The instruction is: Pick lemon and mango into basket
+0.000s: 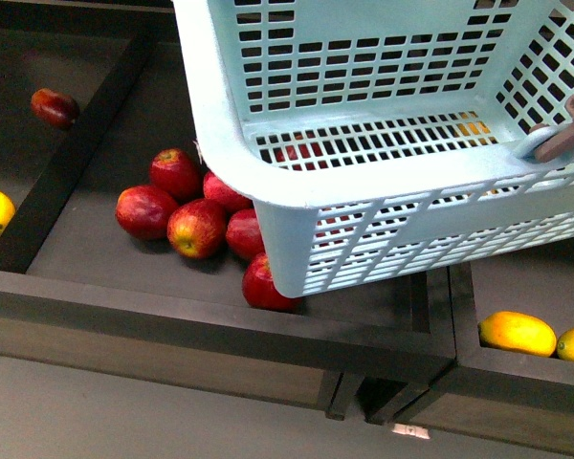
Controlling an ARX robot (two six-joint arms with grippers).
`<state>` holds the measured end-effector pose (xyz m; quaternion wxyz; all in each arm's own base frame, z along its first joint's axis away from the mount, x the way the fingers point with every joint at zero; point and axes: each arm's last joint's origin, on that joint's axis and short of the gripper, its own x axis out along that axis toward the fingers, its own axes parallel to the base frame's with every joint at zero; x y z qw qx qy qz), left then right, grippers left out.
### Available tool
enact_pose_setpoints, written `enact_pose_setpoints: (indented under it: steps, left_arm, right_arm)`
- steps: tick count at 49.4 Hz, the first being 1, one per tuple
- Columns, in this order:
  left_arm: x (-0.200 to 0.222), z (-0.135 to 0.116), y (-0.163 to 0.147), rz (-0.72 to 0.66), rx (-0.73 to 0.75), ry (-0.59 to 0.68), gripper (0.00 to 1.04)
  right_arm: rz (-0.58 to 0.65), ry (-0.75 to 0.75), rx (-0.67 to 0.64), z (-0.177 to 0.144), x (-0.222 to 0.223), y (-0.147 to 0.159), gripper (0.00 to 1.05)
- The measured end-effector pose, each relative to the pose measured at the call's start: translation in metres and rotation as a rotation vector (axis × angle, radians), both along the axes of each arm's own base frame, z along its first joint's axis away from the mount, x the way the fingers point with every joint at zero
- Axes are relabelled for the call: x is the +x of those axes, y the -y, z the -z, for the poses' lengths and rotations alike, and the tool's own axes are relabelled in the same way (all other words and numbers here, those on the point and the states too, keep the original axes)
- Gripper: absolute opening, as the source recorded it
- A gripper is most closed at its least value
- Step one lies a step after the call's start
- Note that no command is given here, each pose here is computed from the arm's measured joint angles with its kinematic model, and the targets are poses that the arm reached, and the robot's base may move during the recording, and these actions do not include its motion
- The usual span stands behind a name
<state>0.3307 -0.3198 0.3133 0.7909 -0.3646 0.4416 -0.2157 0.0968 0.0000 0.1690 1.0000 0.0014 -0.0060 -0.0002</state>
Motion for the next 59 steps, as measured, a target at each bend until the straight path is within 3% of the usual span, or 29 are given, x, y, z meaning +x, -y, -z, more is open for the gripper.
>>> enact_pose_setpoints:
  steps: [7,11,15,20,27,44,49,59]
  left_arm:
    - [0.000,0.000,0.000,0.003,-0.001,-0.001,0.06]
    - [0.000,0.000,0.000,0.005,0.000,-0.001,0.06]
    - [0.000,0.000,0.000,0.006,0.002,0.000,0.06]
    - [0.000,0.000,0.000,0.005,-0.001,-0.003,0.06]
    - [0.000,0.000,0.000,0.006,0.003,0.002,0.06]
    - [0.000,0.000,0.000,0.007,0.002,0.000,0.06]
    - [0.000,0.000,0.000,0.007,0.001,0.000,0.06]
    - [0.000,0.000,0.000,0.005,0.002,0.001,0.06]
  right_arm:
    - [0.005,-0.004,0.005,0.000,0.000,0.000,0.96]
    - [0.221,-0.377,0.152,-0.001,0.002,0.001,0.96]
    - [0.392,-0.636,0.323,0.005,0.002,0.004,0.96]
    - [0.455,-0.636,0.477,0.005,0.005,0.011,0.96]
    - [0.511,-0.587,0.540,0.003,0.015,0.028,0.96]
    - [0.657,-0.599,0.488,0.026,0.080,0.096,0.96]
    - [0.666,-0.621,0.370,0.045,0.125,0.128,0.96]
    - [0.646,-0.779,0.274,0.091,0.174,0.163,0.96]
